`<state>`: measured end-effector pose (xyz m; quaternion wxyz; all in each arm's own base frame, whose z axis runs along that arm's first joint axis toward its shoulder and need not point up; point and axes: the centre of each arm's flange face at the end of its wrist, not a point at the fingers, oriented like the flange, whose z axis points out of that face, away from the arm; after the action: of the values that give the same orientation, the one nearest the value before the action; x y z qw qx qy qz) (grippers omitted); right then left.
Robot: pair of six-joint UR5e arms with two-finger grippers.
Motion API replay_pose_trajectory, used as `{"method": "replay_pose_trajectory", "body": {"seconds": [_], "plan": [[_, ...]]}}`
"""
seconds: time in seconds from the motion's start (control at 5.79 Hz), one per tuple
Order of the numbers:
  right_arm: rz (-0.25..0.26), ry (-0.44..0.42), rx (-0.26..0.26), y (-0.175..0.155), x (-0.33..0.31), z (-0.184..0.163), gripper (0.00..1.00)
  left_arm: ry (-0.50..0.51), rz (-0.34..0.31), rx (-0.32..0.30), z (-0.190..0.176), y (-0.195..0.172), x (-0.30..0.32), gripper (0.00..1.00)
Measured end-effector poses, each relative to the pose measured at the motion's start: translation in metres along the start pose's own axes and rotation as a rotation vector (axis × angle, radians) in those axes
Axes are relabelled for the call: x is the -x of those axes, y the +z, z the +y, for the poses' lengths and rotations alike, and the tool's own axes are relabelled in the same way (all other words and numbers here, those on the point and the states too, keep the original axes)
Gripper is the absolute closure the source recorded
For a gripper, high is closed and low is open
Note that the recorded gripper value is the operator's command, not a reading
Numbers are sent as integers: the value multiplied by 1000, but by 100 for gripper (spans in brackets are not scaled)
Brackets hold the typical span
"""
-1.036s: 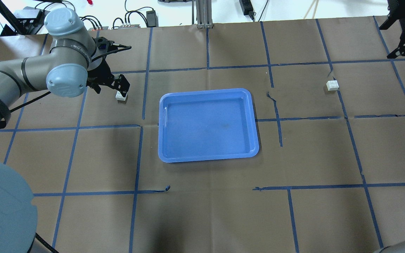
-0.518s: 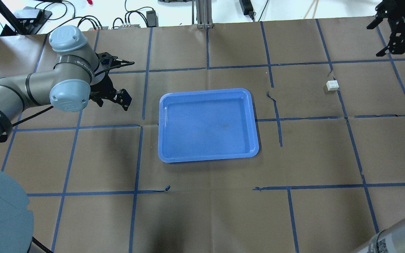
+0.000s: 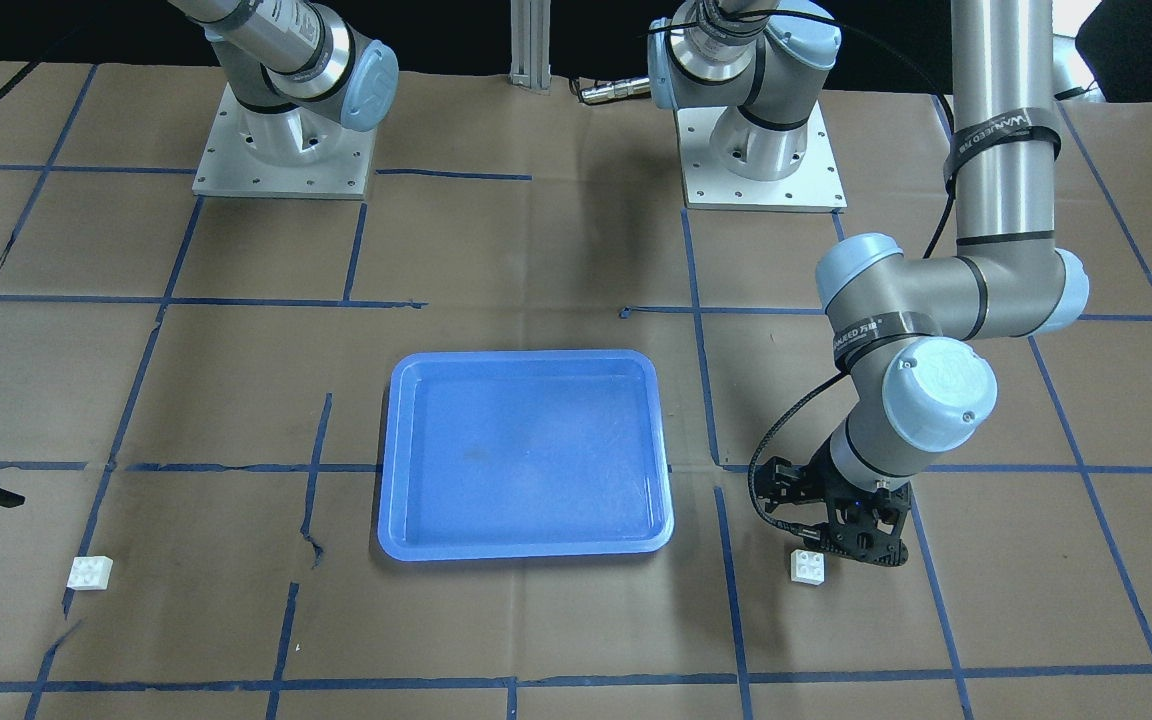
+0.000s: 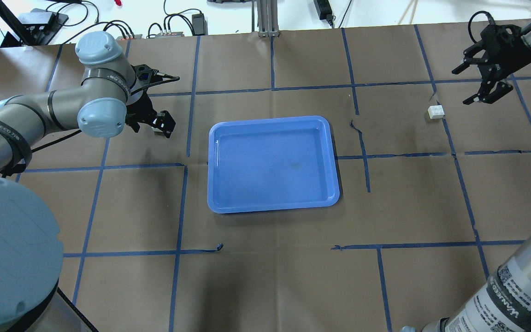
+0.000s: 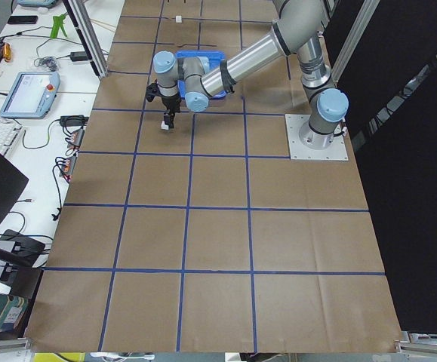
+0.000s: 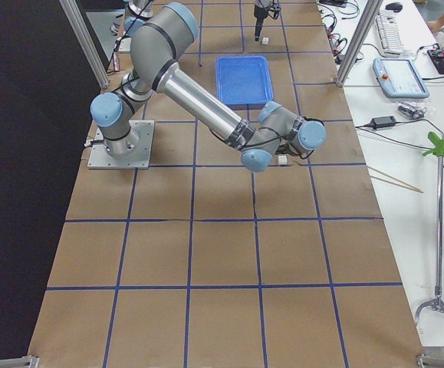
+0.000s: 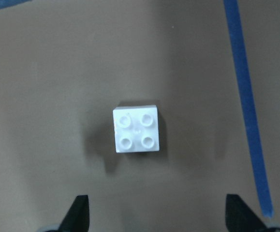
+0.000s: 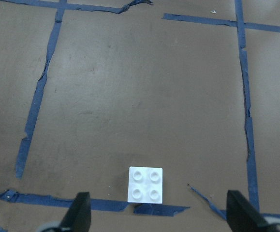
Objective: Assemble white blocks and place on blue tray
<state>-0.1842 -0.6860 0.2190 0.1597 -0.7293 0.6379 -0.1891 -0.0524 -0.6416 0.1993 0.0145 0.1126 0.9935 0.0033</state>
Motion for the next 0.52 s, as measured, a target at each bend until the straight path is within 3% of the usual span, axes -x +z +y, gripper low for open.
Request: {"method": "replay_pose_trajectory", "body": {"seconds": [0.35, 0.52], "plan": [[-16, -40, -59, 39, -1, 21, 0, -4, -11, -17, -20, 1, 8, 1], [-23, -44, -73, 50, -1, 27, 0, -4, -8, -16, -26, 8, 10, 7]]}}
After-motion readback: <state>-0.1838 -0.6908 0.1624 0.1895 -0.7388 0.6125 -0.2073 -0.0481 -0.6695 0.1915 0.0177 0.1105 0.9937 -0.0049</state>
